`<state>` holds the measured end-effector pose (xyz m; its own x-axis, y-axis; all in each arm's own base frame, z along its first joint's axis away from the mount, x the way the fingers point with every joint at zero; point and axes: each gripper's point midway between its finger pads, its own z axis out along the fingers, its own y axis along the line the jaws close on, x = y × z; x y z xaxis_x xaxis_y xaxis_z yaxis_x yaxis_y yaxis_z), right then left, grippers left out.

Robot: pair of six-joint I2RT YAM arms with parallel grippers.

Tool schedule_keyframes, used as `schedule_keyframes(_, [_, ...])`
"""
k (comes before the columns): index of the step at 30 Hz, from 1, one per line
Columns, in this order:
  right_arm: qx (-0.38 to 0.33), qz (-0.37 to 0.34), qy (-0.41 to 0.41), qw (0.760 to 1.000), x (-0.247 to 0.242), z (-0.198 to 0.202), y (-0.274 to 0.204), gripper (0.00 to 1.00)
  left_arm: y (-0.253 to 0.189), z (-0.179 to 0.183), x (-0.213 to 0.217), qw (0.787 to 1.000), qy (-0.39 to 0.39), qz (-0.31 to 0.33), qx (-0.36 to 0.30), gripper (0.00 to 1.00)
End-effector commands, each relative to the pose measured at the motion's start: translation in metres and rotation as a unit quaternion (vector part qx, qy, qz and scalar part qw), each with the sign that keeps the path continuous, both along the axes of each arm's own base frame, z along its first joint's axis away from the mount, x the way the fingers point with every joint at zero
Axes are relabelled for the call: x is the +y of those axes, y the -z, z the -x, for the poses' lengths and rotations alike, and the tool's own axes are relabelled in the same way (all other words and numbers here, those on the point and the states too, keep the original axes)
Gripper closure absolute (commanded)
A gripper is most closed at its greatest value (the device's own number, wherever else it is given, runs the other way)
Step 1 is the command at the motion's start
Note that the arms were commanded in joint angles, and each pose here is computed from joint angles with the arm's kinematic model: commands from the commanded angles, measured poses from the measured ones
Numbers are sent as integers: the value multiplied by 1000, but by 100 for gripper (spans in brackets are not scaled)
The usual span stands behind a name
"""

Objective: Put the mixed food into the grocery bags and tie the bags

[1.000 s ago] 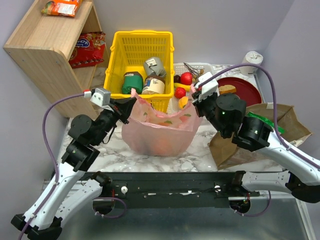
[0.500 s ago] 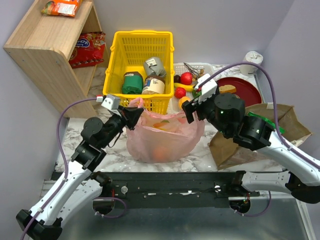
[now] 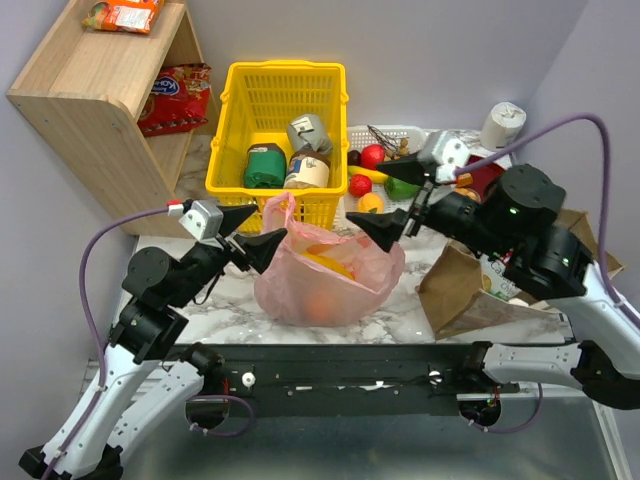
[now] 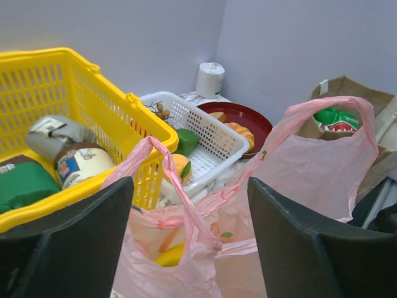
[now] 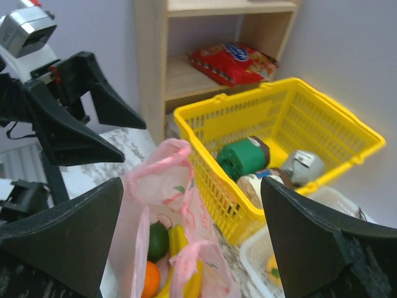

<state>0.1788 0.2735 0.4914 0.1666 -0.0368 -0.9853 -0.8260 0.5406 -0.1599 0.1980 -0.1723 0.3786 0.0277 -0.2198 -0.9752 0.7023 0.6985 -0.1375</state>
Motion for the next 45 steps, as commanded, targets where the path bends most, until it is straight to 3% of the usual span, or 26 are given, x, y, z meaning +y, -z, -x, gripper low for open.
schedule_keyframes(1, [-1,50,-126,991,49,-2,21,0,-1,-3,9,998,-21,-60,-22,5])
schedule_keyframes(10, [37,66,-291,954,83,-35,40,0,-9,-46,21,995,-56,-79,4,1])
schedule_keyframes(12, [50,65,-324,943,88,-44,48,0,-13,-61,35,995,-78,-58,10,1])
schedule_keyframes(16, [48,76,-349,933,97,-56,61,0,-6,-74,45,999,-46,-10,26,1])
schedule_keyframes(20, [69,90,-373,921,103,-58,77,0,-3,-51,24,997,77,16,8,1])
schedule_keyframes(27, [98,104,-386,911,117,-73,104,6,2,-27,8,986,165,-4,-3,1])
schedule_keyframes(45, [129,117,-404,898,141,-79,147,14,12,-29,6,984,180,0,16,1])
